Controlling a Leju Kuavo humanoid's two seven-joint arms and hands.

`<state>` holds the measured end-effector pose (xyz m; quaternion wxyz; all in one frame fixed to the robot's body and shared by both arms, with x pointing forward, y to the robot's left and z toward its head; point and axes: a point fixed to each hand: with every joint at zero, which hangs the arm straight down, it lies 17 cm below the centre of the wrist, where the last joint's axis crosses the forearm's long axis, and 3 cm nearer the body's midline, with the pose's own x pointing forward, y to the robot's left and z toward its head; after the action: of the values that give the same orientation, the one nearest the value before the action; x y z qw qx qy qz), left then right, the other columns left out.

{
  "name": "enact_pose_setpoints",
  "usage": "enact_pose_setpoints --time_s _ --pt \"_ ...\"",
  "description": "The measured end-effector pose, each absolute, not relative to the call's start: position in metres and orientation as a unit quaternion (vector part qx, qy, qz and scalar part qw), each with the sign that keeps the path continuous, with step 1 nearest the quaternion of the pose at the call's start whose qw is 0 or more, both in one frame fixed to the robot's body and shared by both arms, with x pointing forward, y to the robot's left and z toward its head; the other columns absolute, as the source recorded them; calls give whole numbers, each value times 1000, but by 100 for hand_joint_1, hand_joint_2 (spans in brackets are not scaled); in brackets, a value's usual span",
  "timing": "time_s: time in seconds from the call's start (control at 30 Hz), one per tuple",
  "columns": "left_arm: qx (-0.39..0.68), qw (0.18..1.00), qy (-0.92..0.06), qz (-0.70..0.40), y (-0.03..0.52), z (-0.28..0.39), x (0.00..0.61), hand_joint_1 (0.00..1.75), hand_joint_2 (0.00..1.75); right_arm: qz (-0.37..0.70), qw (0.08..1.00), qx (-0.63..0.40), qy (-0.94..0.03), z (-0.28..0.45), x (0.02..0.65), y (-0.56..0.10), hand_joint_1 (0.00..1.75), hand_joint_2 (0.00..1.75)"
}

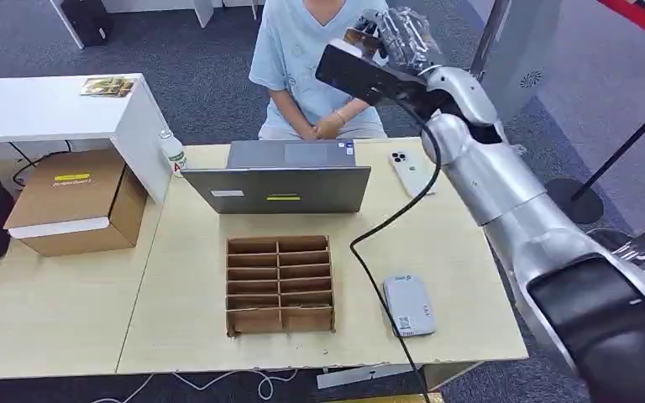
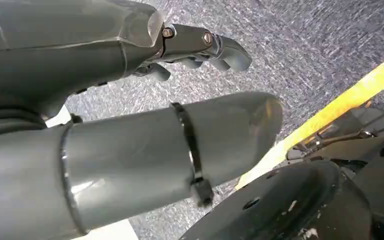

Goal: Pass the card to the sensor for recognition and then transmit it.

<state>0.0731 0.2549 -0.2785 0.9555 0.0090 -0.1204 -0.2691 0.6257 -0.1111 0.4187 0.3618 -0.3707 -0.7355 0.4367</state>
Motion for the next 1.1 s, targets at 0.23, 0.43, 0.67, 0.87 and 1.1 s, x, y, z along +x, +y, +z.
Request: enact_pose_setpoints --time_s 0.23,0.43,0.67,0.87,1.1 --pt "6 953 -124 -277 253 -278 77 0 0 493 357 -416 -676 395 638 -75 175 175" --pt "-1 951 -121 -285 251 -278 75 0 0 523 364 -443 -630 385 646 -70 175 175" --pt "-3 949 -119 -291 250 -277 75 0 0 538 362 -453 -611 381 651 -70 175 175" --pt "-2 946 -118 -302 251 -277 77 0 0 540 352 -461 -610 384 654 -75 155 175" --pt "-1 945 -120 -306 250 -277 80 0 0 534 343 -474 -610 389 656 -80 0 175"
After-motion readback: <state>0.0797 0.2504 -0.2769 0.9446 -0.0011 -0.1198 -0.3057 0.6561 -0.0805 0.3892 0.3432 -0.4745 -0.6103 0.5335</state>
